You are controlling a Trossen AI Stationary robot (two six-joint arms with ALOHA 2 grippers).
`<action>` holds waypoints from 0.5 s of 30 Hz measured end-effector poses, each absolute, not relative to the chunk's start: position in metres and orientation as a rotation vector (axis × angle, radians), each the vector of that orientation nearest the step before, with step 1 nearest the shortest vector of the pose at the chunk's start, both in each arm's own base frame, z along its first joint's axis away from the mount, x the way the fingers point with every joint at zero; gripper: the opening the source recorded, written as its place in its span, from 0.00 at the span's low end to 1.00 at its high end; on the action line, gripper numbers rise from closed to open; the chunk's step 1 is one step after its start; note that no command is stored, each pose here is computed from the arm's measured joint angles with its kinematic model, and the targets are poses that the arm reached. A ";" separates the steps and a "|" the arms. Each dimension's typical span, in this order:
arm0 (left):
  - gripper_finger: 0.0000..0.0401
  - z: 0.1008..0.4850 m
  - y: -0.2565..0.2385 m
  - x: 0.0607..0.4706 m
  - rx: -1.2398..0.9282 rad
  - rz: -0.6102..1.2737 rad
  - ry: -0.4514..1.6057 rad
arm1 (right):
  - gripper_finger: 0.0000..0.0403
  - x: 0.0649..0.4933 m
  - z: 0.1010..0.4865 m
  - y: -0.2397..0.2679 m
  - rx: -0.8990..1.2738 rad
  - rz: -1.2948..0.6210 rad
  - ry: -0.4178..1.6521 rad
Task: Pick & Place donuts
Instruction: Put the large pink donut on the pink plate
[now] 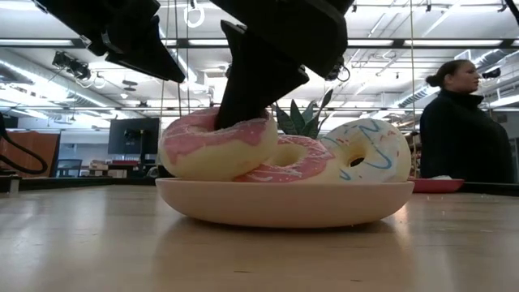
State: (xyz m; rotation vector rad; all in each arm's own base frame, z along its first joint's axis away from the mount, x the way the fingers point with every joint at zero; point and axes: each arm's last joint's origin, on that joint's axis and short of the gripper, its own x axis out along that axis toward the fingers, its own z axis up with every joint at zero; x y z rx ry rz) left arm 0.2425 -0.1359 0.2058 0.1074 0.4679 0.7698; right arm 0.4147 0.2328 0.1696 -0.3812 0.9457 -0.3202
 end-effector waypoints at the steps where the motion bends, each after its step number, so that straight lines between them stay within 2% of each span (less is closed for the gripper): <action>1: 0.59 0.206 -0.136 0.242 0.107 0.770 0.468 | 0.12 0.415 0.170 0.233 -0.382 -0.321 0.945; 15: 0.59 0.206 -0.136 0.243 0.107 0.770 0.468 | 0.41 0.412 0.173 0.232 -0.391 -0.323 0.954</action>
